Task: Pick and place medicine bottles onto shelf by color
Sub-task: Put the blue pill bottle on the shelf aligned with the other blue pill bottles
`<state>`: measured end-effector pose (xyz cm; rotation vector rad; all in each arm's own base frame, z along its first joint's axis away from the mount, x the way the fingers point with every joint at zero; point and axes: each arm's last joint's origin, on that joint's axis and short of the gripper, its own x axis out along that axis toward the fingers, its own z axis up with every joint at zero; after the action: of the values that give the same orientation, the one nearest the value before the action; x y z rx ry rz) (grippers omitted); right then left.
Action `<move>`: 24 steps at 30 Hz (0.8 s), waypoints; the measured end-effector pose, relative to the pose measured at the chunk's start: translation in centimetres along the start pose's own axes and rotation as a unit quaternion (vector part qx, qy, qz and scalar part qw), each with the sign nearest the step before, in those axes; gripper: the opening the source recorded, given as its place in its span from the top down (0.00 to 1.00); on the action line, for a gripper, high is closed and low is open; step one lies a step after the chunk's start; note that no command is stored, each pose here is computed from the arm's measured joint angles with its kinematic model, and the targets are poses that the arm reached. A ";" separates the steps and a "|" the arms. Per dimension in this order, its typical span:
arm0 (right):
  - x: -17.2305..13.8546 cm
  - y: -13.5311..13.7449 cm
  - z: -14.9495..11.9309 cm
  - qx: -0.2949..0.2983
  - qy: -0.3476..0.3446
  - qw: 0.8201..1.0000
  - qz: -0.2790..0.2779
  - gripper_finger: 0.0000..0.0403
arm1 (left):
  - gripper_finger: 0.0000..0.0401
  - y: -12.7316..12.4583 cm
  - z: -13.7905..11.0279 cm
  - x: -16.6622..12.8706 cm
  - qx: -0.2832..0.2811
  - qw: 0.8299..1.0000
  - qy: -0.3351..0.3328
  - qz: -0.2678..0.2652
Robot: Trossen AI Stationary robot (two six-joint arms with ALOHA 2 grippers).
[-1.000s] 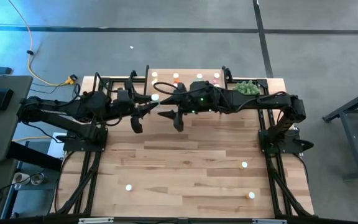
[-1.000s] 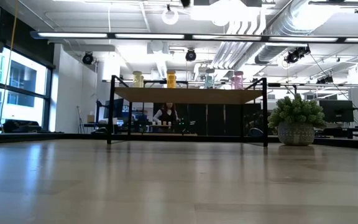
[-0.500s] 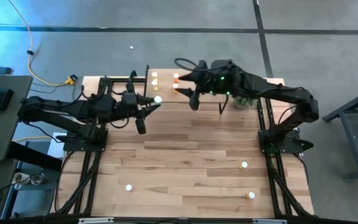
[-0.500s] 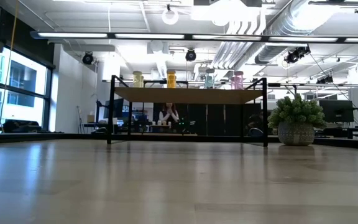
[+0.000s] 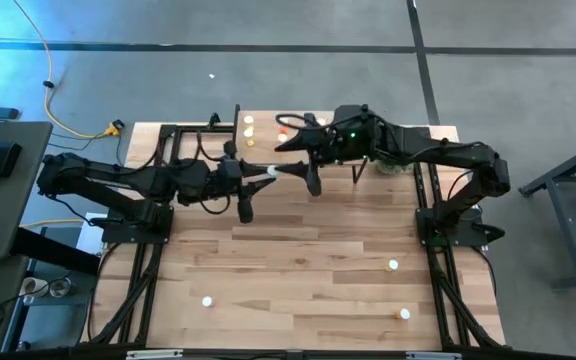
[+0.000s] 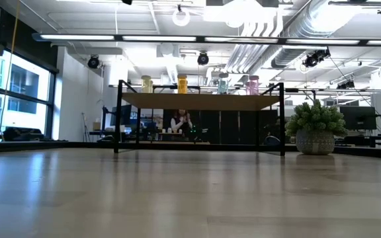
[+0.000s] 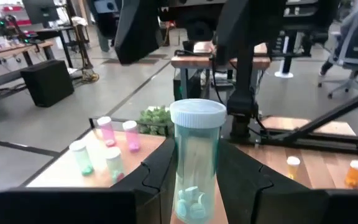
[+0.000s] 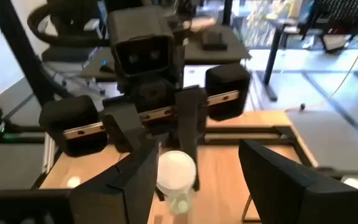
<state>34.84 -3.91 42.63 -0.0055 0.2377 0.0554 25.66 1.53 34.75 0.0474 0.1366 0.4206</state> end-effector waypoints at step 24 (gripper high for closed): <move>0.2 1.1 -0.6 0.021 0.029 0.999 0.012 0.47 | 0.78 -0.4 0.3 1.0 -0.008 0.999 -0.039 -0.001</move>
<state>34.85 -2.83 42.03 0.0373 0.2972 0.0735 26.80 1.53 34.91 0.0469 0.0561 0.4171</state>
